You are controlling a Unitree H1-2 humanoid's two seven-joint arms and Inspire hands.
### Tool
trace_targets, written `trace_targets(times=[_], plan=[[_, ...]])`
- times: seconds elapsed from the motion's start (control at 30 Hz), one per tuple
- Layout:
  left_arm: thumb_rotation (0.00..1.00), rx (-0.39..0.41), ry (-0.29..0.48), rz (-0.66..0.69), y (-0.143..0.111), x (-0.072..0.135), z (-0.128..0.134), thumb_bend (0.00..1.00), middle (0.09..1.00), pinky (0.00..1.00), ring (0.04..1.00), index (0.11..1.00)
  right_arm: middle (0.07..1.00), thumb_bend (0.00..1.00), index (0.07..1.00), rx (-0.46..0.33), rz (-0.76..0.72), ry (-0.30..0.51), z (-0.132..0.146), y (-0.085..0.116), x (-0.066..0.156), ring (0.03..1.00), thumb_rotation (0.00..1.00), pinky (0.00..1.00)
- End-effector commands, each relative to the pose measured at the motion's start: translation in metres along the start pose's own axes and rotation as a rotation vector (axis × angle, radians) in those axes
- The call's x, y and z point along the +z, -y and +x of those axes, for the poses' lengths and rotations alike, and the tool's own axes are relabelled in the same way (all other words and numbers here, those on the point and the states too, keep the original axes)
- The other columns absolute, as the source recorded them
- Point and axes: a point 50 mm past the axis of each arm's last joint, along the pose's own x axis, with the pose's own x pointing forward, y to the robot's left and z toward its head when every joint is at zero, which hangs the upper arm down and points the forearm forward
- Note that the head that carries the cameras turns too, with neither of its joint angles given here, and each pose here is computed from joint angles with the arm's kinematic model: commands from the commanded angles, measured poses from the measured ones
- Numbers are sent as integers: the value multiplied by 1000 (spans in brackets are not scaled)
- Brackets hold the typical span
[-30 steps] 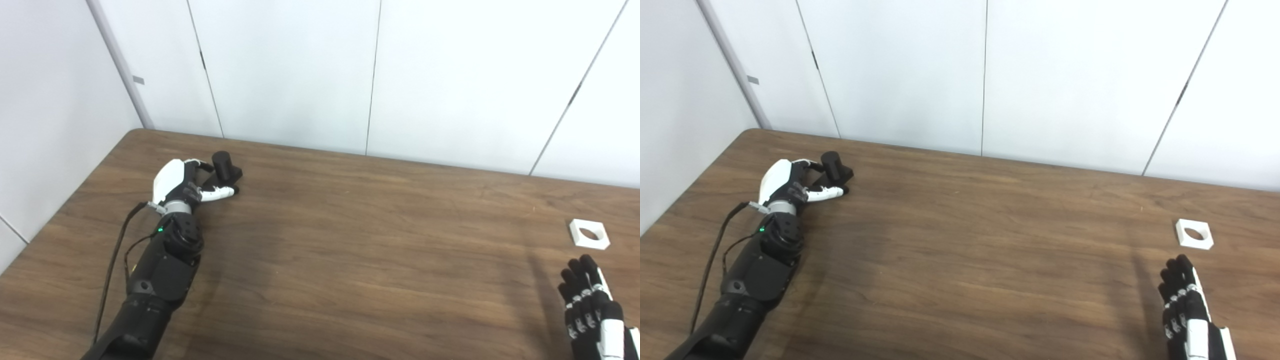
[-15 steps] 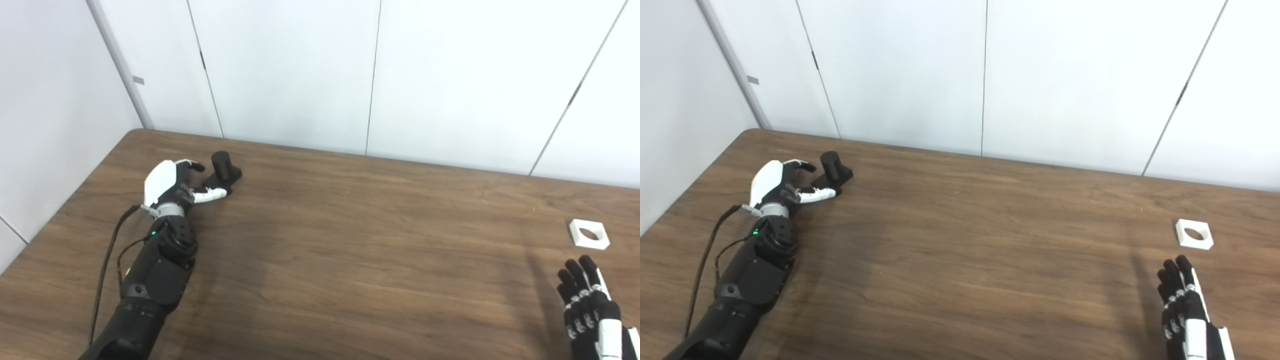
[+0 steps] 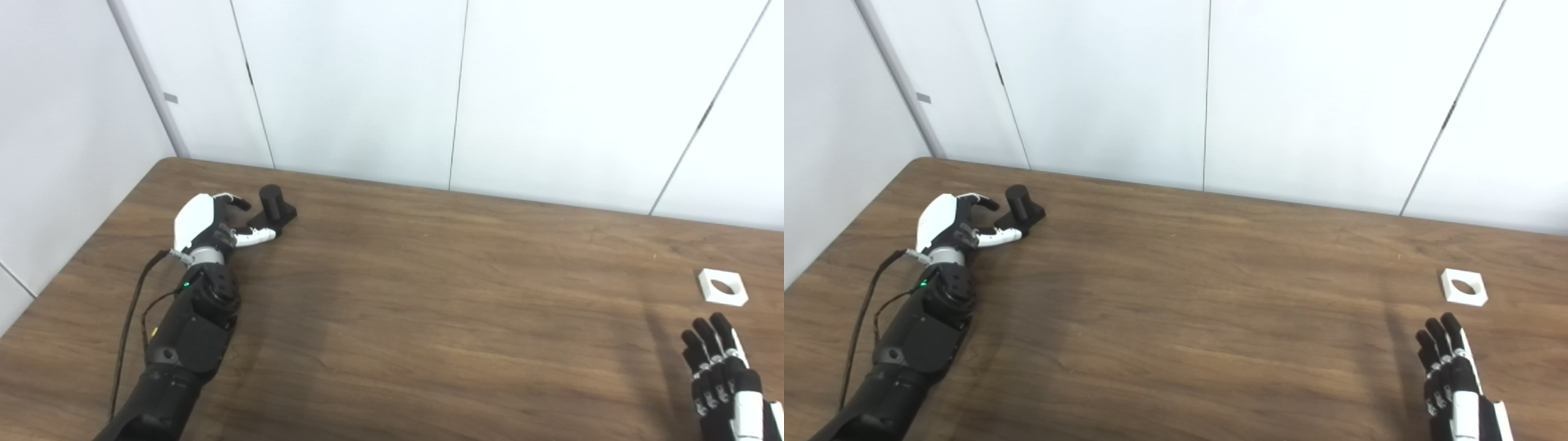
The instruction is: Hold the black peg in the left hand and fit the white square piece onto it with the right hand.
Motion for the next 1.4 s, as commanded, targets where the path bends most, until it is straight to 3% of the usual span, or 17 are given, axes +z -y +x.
trace_targets(times=[0.0,0.63,0.93,1.07,1.1,1.13,1.2,1.37], plan=[[242,7,17,-6,-7,9,6,862,873,887,926,660,955,510,967,-24,-7,-49,-27,4,-6,949,928,991],[291,-36,-15,112,-8,15,16,842,852,906,919,637,949,488,960,-29,5,-42,-25,0,-2,946,914,994],[219,-56,-39,90,-8,16,19,834,831,861,890,620,949,467,957,-34,-2,-42,-25,-1,-1,953,929,1000],[159,-62,-35,78,-7,16,19,823,818,836,877,575,954,463,965,-33,1,-40,-24,-1,0,955,938,1000],[104,-66,-32,82,-7,16,19,647,793,788,846,523,958,456,970,-32,5,-39,-24,-1,0,955,937,1000],[83,-68,-30,85,-7,16,18,588,777,763,829,505,959,455,972,-32,8,-38,-24,-1,0,956,936,1000],[60,-74,-31,73,-6,15,18,538,738,717,794,487,961,462,977,-30,10,-35,-24,-1,1,958,932,1000],[46,-82,-22,76,-6,15,17,523,716,663,773,483,957,466,972,-32,10,-32,-23,-2,1,958,926,1000]])
